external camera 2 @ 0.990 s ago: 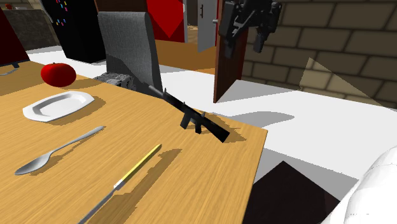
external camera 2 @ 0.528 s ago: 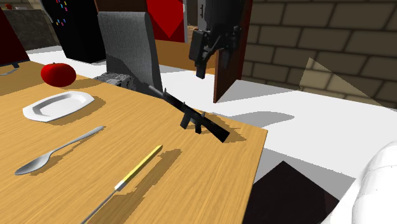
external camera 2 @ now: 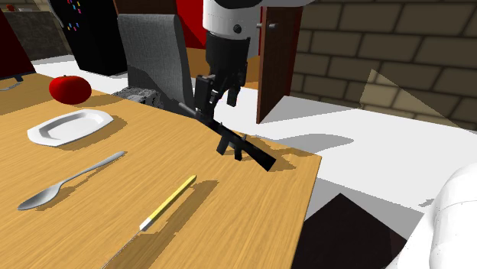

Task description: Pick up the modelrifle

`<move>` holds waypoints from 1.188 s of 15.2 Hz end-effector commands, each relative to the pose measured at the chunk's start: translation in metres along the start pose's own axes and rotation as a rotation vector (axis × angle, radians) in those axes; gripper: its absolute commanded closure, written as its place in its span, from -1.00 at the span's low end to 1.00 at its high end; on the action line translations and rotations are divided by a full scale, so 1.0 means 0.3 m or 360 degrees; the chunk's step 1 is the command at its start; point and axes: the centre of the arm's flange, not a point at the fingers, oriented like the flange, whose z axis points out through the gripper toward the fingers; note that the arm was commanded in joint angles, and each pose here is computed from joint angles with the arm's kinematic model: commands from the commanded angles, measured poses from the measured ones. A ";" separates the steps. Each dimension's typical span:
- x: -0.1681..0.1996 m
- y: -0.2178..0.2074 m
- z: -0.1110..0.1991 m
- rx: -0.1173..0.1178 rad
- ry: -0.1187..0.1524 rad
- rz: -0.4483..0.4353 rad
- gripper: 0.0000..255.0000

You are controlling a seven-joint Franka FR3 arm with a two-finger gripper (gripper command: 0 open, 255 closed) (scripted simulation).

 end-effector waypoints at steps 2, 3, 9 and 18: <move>-0.004 -0.007 0.051 0.0002 0.0004 -0.0015 -1.00; -0.007 -0.008 0.069 0.0002 0.0004 -0.0015 -1.00; -0.015 -0.008 0.114 0.0002 0.0004 -0.0015 1.00; -0.015 -0.009 0.113 0.0002 0.0004 -0.0015 1.00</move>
